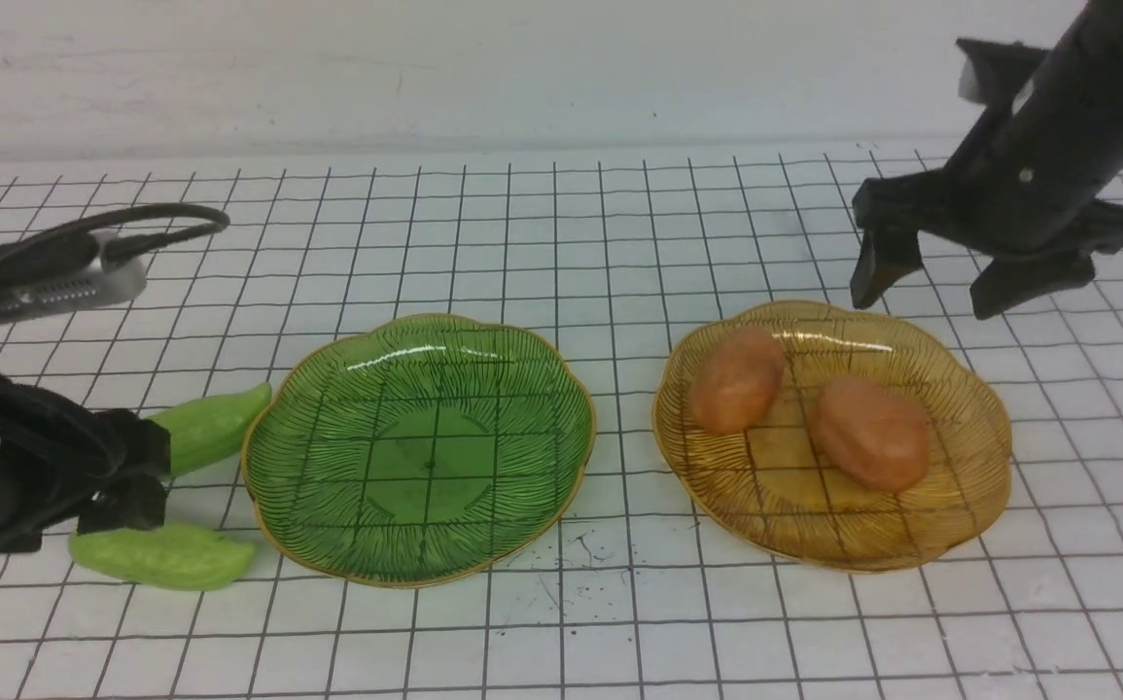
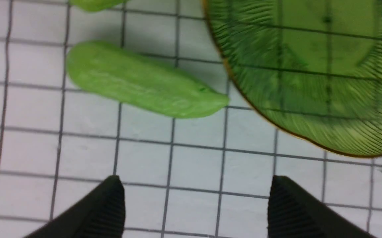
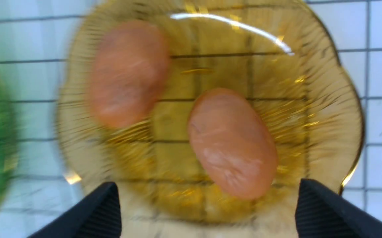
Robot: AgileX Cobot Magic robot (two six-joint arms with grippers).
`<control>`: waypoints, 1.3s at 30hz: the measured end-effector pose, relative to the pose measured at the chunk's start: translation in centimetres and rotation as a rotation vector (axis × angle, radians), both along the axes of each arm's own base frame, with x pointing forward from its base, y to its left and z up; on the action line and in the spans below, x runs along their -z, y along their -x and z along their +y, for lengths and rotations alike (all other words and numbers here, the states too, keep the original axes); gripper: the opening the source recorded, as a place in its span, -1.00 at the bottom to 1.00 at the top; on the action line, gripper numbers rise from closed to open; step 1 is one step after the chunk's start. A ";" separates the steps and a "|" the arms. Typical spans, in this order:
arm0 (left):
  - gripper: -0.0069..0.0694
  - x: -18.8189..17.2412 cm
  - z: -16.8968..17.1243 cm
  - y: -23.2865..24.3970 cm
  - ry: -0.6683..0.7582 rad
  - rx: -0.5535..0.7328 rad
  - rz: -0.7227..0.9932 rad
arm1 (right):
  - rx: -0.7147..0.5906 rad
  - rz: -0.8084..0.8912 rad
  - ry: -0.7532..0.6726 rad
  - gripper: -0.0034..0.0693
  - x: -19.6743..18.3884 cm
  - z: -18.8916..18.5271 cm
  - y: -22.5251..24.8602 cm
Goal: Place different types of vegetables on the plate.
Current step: 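Put the green cucumber next to the left plate into that plate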
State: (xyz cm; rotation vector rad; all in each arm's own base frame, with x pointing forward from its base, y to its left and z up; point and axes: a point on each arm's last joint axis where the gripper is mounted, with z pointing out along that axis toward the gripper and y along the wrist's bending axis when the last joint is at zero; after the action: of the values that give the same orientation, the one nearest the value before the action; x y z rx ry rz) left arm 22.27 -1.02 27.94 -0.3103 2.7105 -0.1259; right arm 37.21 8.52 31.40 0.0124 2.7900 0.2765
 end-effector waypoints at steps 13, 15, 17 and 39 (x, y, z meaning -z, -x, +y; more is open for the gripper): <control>0.55 6.2 0.5 -5.1 0.169 -0.542 -0.003 | -0.019 -0.036 -0.012 0.57 -1.6 -0.1 1.2; 0.55 7.2 0.5 -5.5 0.188 -0.621 0.035 | -0.021 -0.036 -0.012 0.57 -1.6 -0.1 1.2; 0.55 7.8 0.5 -5.6 0.194 -0.651 0.053 | -0.022 -0.036 -0.011 0.57 -1.6 -0.1 1.2; 0.15 10.6 0.6 -7.0 0.070 -0.491 0.149 | -0.025 -0.037 -0.010 0.56 -1.6 -0.1 1.2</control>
State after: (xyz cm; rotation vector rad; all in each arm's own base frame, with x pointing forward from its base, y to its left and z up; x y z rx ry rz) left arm 29.23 -0.39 17.30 -1.0258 2.6863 -0.0565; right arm 36.06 8.40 33.04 -0.0248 2.7536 0.2943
